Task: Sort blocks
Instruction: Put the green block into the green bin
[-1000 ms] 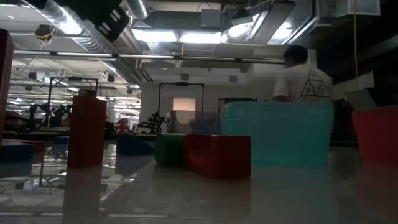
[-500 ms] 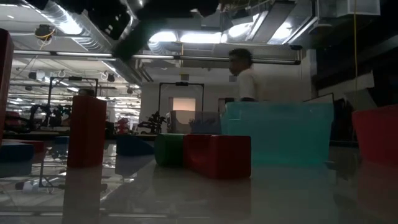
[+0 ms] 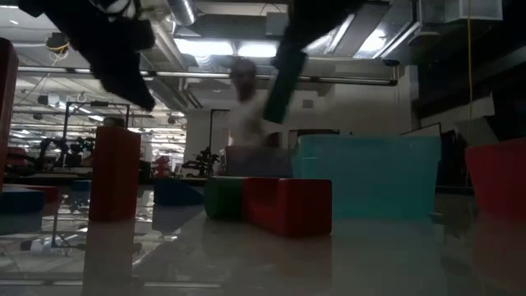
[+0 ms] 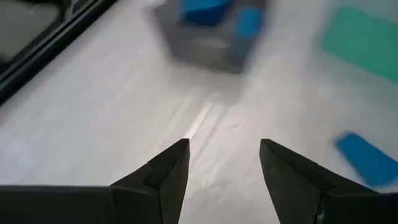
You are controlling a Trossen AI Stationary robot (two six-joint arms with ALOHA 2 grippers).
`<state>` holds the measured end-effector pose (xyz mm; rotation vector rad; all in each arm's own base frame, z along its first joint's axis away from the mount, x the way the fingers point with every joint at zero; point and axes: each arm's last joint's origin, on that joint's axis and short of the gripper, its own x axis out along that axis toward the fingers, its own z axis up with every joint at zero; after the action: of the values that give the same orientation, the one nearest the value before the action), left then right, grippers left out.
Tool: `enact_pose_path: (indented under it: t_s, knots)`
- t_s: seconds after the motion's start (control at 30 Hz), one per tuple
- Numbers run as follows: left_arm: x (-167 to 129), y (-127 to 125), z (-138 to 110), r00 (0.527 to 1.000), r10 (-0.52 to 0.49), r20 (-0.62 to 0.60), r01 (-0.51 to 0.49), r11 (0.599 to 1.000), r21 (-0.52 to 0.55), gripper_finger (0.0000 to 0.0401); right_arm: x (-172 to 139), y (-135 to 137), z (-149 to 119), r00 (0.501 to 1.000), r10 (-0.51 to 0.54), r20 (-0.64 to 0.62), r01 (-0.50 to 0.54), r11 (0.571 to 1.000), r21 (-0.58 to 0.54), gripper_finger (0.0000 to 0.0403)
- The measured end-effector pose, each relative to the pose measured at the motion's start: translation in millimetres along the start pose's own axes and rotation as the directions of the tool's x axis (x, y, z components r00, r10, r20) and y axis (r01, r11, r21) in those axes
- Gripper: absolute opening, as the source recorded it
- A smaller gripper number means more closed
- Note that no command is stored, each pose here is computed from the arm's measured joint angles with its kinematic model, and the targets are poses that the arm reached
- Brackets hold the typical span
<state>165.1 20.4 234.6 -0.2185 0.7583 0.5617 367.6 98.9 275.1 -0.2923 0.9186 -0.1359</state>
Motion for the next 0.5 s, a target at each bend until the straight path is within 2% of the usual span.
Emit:
enact_pose_path:
  t_s: [0.07,0.23,0.4,0.5]
  knots:
    - [2,8,-1,0.998,0.057,-0.033,-0.059,0.995,-0.077,0.0184,0,1,-5,0.998,0.031,-0.054,-0.029,0.999,0.042,0.0066]
    - [5,28,-7,0.977,0.162,-0.139,-0.185,0.966,-0.178,0.0184,-2,1,-15,0.985,0.081,-0.154,-0.06,0.989,0.136,0.0066]
    - [12,42,-18,0.949,0.229,-0.218,-0.293,0.898,-0.329,0.0184,-3,1,-20,0.975,0.076,-0.208,-0.042,0.986,0.162,0.0067]
    - [18,48,-30,0.927,0.259,-0.272,-0.35,0.859,-0.374,0.0184,-3,1,-23,0.971,0.072,-0.23,-0.036,0.987,0.155,0.0067]
